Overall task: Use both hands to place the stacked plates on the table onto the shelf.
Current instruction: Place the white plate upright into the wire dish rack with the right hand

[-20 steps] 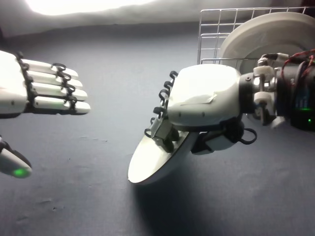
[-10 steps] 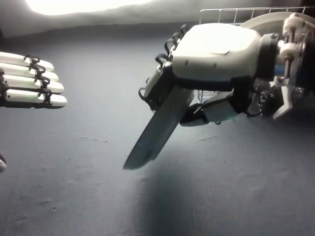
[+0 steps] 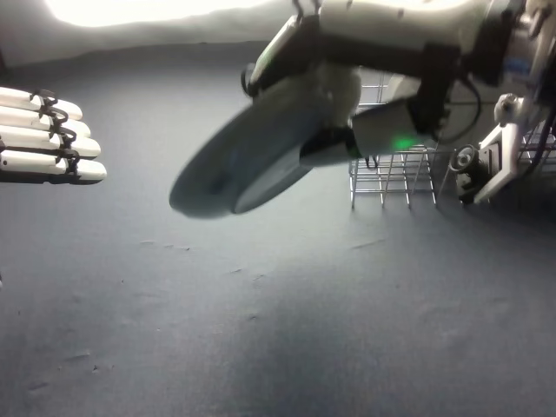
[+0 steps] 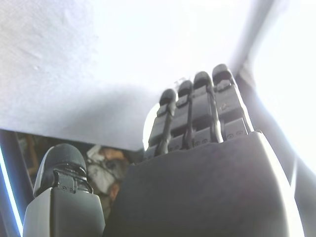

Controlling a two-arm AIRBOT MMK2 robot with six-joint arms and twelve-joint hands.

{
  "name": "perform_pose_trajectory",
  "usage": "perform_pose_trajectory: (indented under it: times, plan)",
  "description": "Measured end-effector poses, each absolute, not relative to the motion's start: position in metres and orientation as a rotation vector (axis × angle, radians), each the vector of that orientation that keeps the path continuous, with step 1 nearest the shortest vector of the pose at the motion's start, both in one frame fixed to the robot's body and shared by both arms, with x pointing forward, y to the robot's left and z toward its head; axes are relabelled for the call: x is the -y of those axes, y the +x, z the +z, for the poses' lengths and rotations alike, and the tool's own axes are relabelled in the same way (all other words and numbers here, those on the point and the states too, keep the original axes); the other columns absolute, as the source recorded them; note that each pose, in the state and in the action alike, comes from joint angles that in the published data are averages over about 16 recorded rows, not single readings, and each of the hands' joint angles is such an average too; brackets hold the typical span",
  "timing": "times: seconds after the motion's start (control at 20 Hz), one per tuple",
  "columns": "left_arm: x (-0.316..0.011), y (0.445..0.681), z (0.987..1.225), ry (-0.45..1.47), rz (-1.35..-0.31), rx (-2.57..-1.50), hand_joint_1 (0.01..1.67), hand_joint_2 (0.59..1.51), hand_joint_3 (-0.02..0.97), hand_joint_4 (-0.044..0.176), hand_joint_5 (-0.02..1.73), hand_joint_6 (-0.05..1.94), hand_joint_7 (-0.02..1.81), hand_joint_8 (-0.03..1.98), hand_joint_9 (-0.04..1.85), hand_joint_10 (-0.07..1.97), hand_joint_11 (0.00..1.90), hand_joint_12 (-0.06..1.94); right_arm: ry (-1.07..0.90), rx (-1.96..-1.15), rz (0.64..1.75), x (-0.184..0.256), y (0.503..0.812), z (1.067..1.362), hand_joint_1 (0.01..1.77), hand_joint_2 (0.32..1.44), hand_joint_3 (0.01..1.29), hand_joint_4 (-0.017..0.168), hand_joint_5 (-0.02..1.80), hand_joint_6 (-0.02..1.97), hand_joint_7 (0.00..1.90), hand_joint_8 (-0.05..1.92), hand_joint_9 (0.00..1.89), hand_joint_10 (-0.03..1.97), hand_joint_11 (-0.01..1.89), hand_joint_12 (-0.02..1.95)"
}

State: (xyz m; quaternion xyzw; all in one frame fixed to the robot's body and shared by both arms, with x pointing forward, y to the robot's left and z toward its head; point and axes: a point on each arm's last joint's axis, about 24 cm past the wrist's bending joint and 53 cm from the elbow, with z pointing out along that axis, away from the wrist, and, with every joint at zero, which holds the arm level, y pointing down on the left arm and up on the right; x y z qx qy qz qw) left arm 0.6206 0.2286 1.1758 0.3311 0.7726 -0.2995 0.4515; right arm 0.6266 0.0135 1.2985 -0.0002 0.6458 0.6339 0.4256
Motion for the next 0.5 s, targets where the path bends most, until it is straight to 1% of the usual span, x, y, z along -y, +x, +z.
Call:
perform_pose_trajectory:
  times: [0.5]
  plan:
    - [-0.23,0.626,1.177,0.805,-0.739,-1.913,0.01,1.055,0.01,0.002,0.02,0.01,0.01,0.0,0.02,0.0,0.02,0.01,0.449,-1.629,1.777,0.002,0.653,1.313,1.38,1.01,0.01,-0.003,0.94,0.96,1.05,0.79,0.99,1.15,0.88,1.45]
